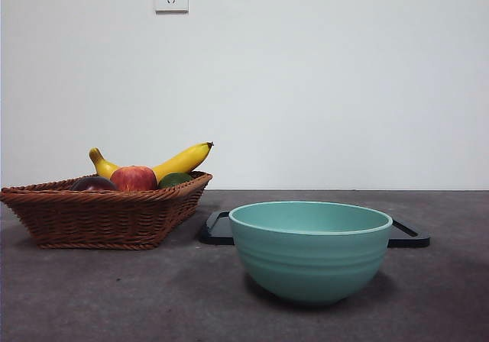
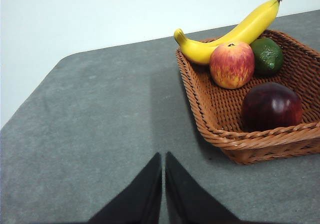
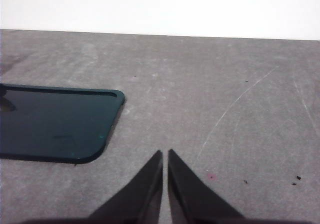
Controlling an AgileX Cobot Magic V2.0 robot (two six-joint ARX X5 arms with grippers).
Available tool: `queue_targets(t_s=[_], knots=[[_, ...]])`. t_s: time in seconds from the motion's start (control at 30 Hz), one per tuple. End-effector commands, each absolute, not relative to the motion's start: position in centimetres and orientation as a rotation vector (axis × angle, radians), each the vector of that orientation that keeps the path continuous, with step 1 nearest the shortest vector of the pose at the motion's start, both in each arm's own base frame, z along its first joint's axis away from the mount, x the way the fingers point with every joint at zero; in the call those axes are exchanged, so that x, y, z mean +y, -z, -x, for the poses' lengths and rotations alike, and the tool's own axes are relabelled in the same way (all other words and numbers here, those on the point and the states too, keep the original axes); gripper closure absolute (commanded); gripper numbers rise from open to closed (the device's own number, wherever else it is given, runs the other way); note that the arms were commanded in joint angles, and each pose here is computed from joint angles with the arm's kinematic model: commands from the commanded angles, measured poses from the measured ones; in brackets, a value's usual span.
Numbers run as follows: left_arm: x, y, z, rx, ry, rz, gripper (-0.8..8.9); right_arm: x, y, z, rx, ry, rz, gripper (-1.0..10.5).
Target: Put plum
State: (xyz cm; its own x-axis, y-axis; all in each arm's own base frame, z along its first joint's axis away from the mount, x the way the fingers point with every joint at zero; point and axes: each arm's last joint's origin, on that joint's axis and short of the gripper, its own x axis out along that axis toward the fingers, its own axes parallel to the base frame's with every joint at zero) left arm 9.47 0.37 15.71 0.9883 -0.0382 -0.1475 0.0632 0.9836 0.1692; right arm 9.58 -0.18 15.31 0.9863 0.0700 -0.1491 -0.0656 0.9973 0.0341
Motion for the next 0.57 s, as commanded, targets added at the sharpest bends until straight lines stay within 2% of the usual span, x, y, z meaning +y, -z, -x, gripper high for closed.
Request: queue_targets(t_s=[0.03, 0.57], knots=[[0.39, -14.95, -9.55, 0.171, 0.052, -0.161, 8.03, -0.20, -15.19, -9.60, 0.150, -0.063, -0.040, 9.4], [0.39, -14.95, -9.55, 0.171, 0.052, -0.161, 8.03, -0.20, -15.19, -9.60, 0.150, -0.063, -0.040, 9.4]])
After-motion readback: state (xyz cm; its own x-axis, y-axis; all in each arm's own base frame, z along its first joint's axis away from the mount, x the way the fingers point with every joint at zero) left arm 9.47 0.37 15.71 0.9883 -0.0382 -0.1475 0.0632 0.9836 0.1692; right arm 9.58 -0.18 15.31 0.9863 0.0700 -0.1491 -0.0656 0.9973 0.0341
